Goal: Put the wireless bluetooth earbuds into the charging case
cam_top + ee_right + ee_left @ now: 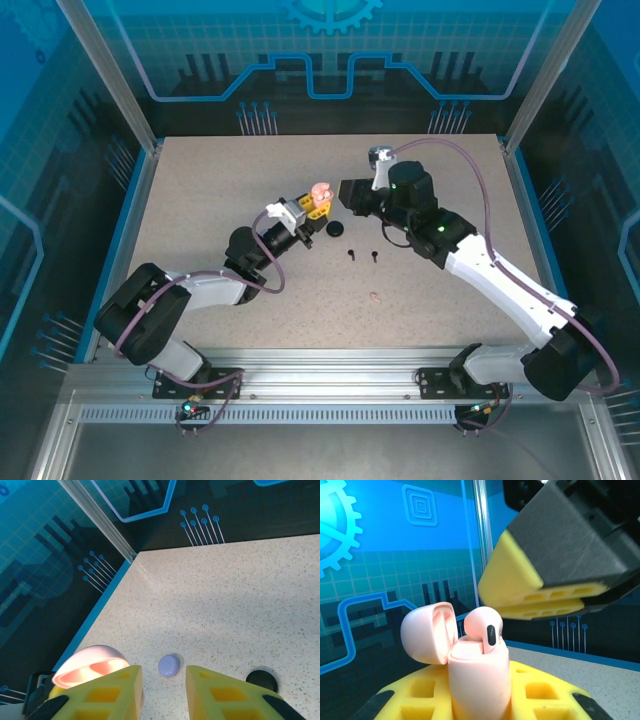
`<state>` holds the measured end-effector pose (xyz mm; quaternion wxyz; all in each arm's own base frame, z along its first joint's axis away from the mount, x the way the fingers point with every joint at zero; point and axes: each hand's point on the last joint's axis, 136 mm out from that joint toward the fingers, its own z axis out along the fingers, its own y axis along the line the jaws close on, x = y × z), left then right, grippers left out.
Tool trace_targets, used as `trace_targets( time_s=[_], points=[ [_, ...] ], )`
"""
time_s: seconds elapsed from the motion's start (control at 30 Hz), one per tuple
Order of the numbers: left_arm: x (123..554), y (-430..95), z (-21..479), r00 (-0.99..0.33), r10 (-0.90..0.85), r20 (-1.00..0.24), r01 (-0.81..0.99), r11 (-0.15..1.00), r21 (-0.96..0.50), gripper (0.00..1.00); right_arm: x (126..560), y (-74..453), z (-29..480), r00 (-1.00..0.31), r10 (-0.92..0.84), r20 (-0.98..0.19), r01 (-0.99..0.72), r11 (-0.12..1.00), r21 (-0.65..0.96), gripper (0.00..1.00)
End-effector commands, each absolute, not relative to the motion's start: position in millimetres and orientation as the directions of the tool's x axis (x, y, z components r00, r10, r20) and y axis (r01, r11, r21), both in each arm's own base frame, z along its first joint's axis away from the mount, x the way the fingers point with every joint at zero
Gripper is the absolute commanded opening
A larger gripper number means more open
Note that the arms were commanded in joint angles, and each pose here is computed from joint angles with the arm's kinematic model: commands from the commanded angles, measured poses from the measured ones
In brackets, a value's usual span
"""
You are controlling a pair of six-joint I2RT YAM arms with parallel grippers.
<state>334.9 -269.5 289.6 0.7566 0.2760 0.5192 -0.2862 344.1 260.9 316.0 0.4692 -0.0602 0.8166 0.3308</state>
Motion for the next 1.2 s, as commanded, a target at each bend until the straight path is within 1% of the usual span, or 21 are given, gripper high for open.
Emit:
trace_targets(
  time_s=[0.0, 0.17, 0.53, 0.63, 0.8, 0.97, 1.07, 1.17],
  points=[
    [323, -270, 305, 0.327, -0.190, -0.926, 0.738, 0.663, 0.125, 0.00, 347, 268, 331, -0.545, 0.226, -0.807, -0.437, 0.745, 0.504, 0.27],
    [325, -271, 304, 0.326, -0.188, -0.926, 0.738, 0.663, 0.125, 0.00, 343, 276, 328, -0.552, 0.203, -0.808, -0.455, 0.739, 0.497, 0.24],
    [328, -272, 300, 0.315, -0.185, -0.931, 0.739, 0.664, 0.118, 0.00, 325, 285, 327, -0.548, 0.141, -0.825, -0.483, 0.752, 0.449, 0.23],
    [328, -272, 299, 0.317, -0.182, -0.931, 0.736, 0.666, 0.120, 0.00, 319, 287, 326, -0.554, 0.126, -0.823, -0.486, 0.754, 0.442, 0.21],
    [329, -272, 300, 0.322, -0.181, -0.929, 0.732, 0.670, 0.123, 0.00, 304, 295, 327, -0.550, 0.106, -0.829, -0.516, 0.737, 0.437, 0.20],
    [331, -272, 300, 0.324, -0.177, -0.929, 0.728, 0.674, 0.125, 0.00, 284, 303, 341, -0.526, 0.093, -0.845, -0.569, 0.700, 0.431, 0.20],
    [332, -273, 298, 0.320, -0.174, -0.931, 0.729, 0.673, 0.125, 0.00, 279, 298, 349, -0.510, 0.104, -0.854, -0.574, 0.698, 0.428, 0.20],
    [332, -273, 298, 0.318, -0.175, -0.932, 0.730, 0.672, 0.123, 0.00, 284, 285, 353, -0.487, 0.124, -0.864, -0.541, 0.735, 0.410, 0.20]
  ],
)
